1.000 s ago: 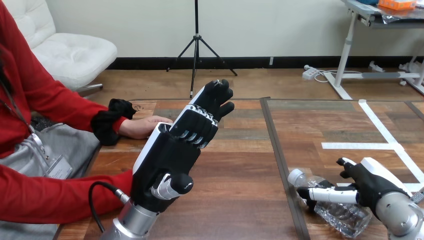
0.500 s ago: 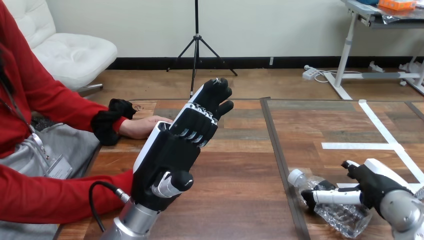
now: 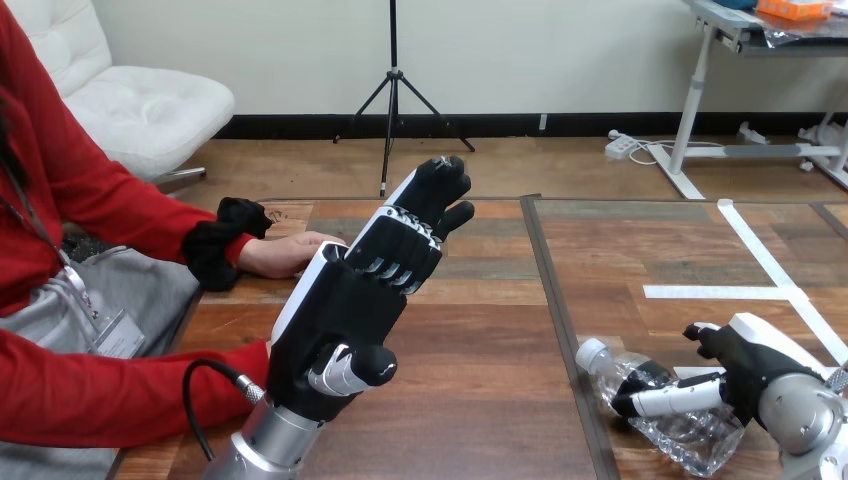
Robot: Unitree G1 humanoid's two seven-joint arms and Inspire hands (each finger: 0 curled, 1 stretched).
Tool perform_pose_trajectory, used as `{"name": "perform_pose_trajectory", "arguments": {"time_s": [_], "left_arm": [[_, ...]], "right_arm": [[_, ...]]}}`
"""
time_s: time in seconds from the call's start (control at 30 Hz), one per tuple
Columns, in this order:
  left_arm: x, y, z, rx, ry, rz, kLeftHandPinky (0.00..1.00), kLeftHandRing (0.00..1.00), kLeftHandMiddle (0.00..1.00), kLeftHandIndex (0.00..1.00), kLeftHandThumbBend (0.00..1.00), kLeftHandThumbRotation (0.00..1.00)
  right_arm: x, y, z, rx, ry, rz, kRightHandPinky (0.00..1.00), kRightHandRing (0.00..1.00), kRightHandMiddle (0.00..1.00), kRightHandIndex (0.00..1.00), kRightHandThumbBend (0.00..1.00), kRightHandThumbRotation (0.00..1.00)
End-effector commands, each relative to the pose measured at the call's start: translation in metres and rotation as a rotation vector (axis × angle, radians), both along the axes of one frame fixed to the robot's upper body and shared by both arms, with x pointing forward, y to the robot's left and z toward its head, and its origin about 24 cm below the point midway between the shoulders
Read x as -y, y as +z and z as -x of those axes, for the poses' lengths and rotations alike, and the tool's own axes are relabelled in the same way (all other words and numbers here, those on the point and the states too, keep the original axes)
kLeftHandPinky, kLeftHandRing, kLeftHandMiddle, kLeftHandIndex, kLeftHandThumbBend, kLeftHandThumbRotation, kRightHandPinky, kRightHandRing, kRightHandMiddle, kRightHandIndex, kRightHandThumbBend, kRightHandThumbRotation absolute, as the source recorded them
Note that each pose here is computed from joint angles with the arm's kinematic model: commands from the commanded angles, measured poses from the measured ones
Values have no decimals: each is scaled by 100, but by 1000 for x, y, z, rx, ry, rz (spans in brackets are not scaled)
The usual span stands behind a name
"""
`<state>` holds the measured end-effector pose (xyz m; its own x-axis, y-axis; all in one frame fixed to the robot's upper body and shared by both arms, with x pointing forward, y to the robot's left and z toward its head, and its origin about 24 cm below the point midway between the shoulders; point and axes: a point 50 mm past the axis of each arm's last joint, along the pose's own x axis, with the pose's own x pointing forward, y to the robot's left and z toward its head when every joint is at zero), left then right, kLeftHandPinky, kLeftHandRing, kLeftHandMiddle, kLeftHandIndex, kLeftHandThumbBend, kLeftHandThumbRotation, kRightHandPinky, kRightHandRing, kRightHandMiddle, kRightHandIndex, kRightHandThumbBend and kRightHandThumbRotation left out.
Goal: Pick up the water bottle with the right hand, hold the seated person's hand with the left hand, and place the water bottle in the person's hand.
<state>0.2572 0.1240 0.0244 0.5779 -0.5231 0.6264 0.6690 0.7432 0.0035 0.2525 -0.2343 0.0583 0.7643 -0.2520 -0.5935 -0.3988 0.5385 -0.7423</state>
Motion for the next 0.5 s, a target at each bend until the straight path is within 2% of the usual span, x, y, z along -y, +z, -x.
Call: {"name": "perform_pose_trajectory", "arguments": {"time_s": [0.0, 0.13, 0.17, 0.47], "left_arm": [[38, 6, 3, 13, -46, 125, 98, 99, 99, 95, 100, 64], [39, 7, 3, 13, -46, 129, 98, 99, 98, 95, 100, 65], [39, 7, 3, 13, -44, 129, 98, 99, 98, 95, 100, 65], [41, 8, 4, 20, -30, 129, 96, 98, 98, 95, 100, 65]], "right_arm": [[-6, -9, 1, -48, 19, -16, 45, 69, 86, 91, 100, 29], [-8, -10, 2, -28, 11, -31, 43, 65, 80, 87, 100, 24], [-9, -10, 2, -21, 11, -35, 42, 64, 77, 84, 100, 19], [-9, -12, 3, 3, 16, -29, 43, 61, 69, 72, 99, 5]]}}
